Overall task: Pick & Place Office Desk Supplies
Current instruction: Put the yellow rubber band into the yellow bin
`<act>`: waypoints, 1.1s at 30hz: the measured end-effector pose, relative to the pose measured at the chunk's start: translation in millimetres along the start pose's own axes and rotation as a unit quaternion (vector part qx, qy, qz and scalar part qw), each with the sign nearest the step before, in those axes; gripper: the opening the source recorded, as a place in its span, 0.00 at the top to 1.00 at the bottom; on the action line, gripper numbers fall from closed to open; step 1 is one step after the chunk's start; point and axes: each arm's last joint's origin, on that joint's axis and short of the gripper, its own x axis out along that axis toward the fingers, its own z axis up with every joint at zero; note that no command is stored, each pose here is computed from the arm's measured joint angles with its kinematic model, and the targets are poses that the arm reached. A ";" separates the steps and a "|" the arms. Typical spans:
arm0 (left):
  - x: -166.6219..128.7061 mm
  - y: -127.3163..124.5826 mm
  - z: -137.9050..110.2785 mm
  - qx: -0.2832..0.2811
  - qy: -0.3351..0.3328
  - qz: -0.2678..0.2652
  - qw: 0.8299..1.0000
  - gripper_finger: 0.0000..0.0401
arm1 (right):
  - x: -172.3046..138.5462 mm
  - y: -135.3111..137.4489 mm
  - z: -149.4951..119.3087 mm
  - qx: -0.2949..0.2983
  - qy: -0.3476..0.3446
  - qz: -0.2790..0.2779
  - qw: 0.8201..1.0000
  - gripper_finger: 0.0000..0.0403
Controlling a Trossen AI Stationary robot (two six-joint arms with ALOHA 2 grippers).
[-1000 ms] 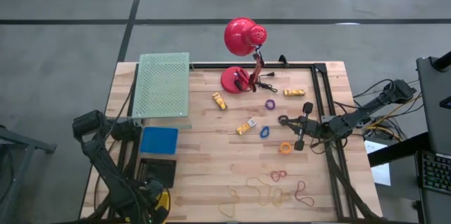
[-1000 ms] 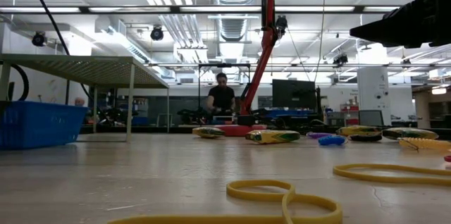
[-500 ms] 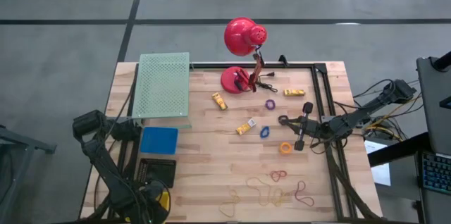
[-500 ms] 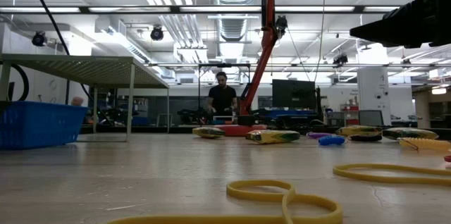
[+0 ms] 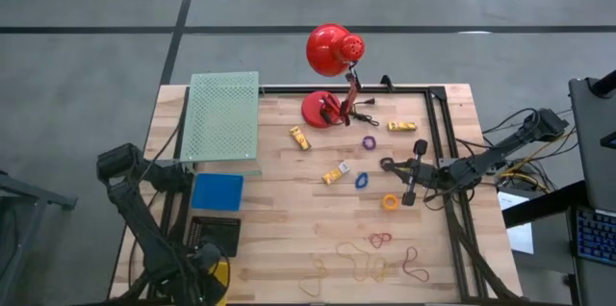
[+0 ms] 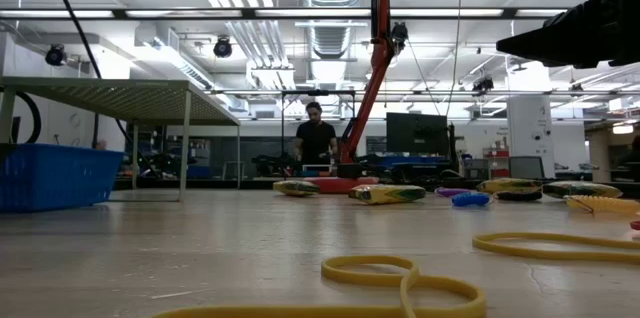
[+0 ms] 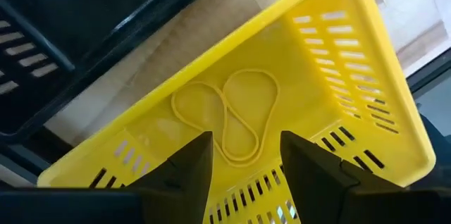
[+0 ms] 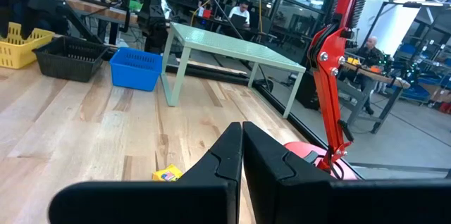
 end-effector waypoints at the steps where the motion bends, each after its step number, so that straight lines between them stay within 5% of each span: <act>1: -0.3 -0.3 0.7 -0.001 0.000 -0.001 1.000 0.57 | 0.0 0.0 -0.1 0.000 0.000 0.000 1.000 0.98; 8: -14.5 -1.5 6.7 0.018 -0.005 -0.033 0.999 0.57 | 0.0 0.0 -0.1 0.000 0.000 0.000 1.000 0.98; 17: -46.6 -2.7 25.4 0.129 -0.162 -0.105 0.973 0.57 | 0.0 0.1 -0.1 0.000 0.000 0.000 1.000 0.98; 21: -57.4 -3.7 32.2 0.193 -0.291 -0.124 0.929 0.57 | 0.0 0.0 -0.1 0.000 0.000 0.000 1.000 0.98; 25: -62.6 -11.3 34.9 0.291 -0.400 -0.115 0.861 0.57 | 0.0 0.0 -0.1 0.000 0.000 0.000 1.000 0.98; 29: -56.3 -23.8 40.6 0.389 -0.437 -0.107 0.804 0.57 | 0.0 0.0 -0.1 0.000 0.000 0.000 1.000 0.98; 33: -41.9 -29.4 55.2 0.421 -0.461 -0.110 0.773 0.57 | 0.0 0.0 -0.1 0.000 0.000 0.000 1.000 0.98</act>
